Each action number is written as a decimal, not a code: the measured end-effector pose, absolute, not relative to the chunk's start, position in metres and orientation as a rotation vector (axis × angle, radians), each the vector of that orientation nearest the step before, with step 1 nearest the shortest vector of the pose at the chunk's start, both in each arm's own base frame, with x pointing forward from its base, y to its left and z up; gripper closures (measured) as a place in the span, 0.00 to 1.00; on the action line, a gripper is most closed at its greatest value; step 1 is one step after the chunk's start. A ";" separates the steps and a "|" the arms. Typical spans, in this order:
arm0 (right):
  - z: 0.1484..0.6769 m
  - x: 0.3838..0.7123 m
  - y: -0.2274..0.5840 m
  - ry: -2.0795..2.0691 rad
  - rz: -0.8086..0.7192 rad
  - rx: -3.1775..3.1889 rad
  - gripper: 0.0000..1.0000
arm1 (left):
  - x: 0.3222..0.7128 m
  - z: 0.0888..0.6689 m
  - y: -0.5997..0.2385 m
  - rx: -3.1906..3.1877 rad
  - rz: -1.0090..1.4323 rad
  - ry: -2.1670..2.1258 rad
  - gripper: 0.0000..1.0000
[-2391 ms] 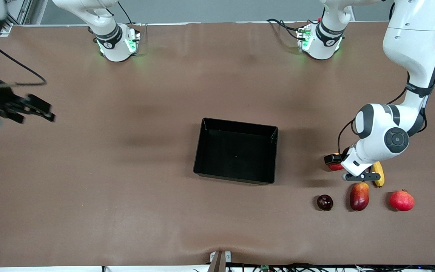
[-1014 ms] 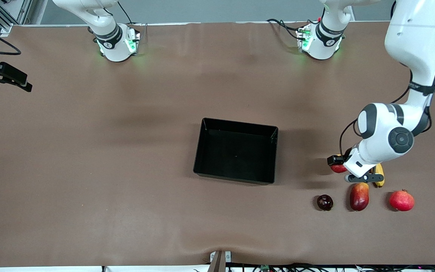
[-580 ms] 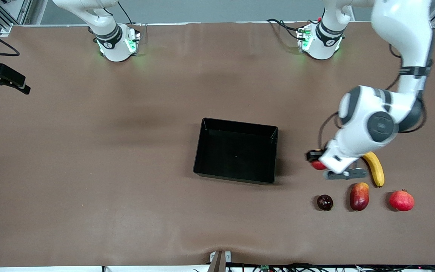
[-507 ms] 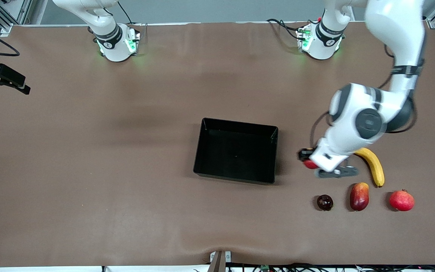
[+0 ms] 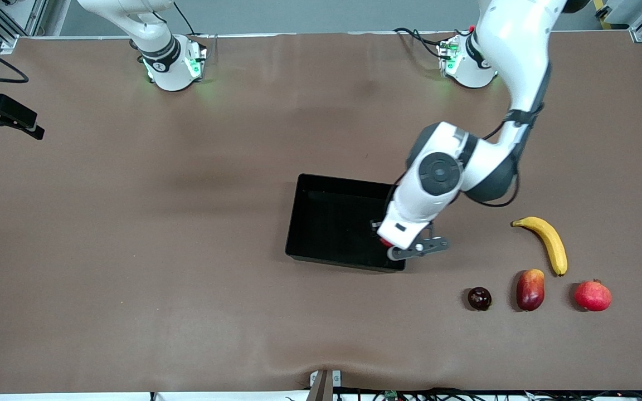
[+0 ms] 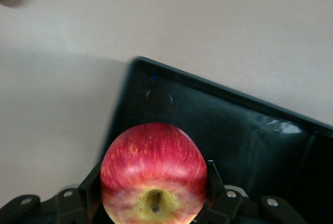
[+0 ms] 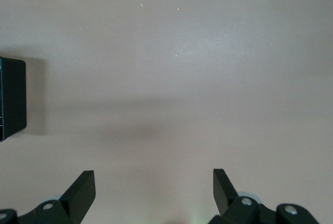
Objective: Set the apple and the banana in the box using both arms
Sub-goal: 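Carry the apple over the box and release it with the left gripper, then move the left gripper back over the yellow banana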
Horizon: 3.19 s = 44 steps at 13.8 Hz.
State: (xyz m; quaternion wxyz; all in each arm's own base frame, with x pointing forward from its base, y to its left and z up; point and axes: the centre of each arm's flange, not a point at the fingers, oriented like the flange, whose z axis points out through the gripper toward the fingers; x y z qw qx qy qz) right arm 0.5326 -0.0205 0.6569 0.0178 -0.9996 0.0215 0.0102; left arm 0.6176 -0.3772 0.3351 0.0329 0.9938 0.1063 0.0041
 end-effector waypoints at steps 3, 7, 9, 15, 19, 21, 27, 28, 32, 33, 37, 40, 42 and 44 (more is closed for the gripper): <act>0.657 0.533 -0.021 0.067 0.032 -3.105 0.00 | 0.600 0.312 -0.427 3.057 -0.010 0.348 0.21; 0.657 0.533 -0.021 0.069 0.031 -3.105 0.00 | 0.570 0.287 -0.479 3.060 -0.024 0.320 0.21; 0.657 0.533 -0.021 0.069 0.031 -3.105 0.00 | 0.560 0.272 -0.496 3.054 -0.020 0.309 0.21; 0.657 0.533 -0.022 0.070 0.030 -3.106 0.00 | 0.549 0.237 -0.515 3.057 -0.034 0.293 0.21; 0.658 0.533 -0.023 0.072 0.026 -3.106 0.00 | 0.546 0.217 -0.519 3.050 -0.030 0.285 0.21; 0.659 0.533 -0.023 0.073 0.024 -3.106 0.00 | 0.545 0.210 -0.519 3.055 -0.037 0.285 0.21; 0.659 0.533 -0.023 0.074 0.021 -3.107 0.00 | 0.553 0.224 -0.520 3.042 -0.013 0.291 0.00; 0.659 0.533 -0.023 0.074 0.021 -3.107 0.00 | 0.555 0.240 -0.519 3.046 -0.013 0.294 0.00; 0.660 0.533 -0.024 0.076 0.019 -3.107 0.00 | 0.587 0.369 -0.466 3.047 0.023 0.406 0.00; 0.660 0.533 -0.024 0.076 0.019 -3.107 0.00 | 0.596 0.402 -0.439 3.052 0.019 0.452 0.00; 0.660 0.533 -0.024 0.075 0.019 -3.107 0.00 | 0.626 0.480 -0.313 3.121 -0.056 0.386 0.00; 0.660 0.533 -0.024 0.075 0.018 -3.107 0.00 | 0.646 0.479 -0.211 3.147 -0.129 0.322 0.00; 0.660 0.533 -0.024 0.075 0.018 -3.107 0.00 | 0.653 0.469 -0.145 3.142 -0.169 0.388 0.00; 0.660 0.533 -0.024 0.075 0.018 -3.107 0.00 | 0.657 0.451 -0.088 3.121 -0.169 0.504 0.00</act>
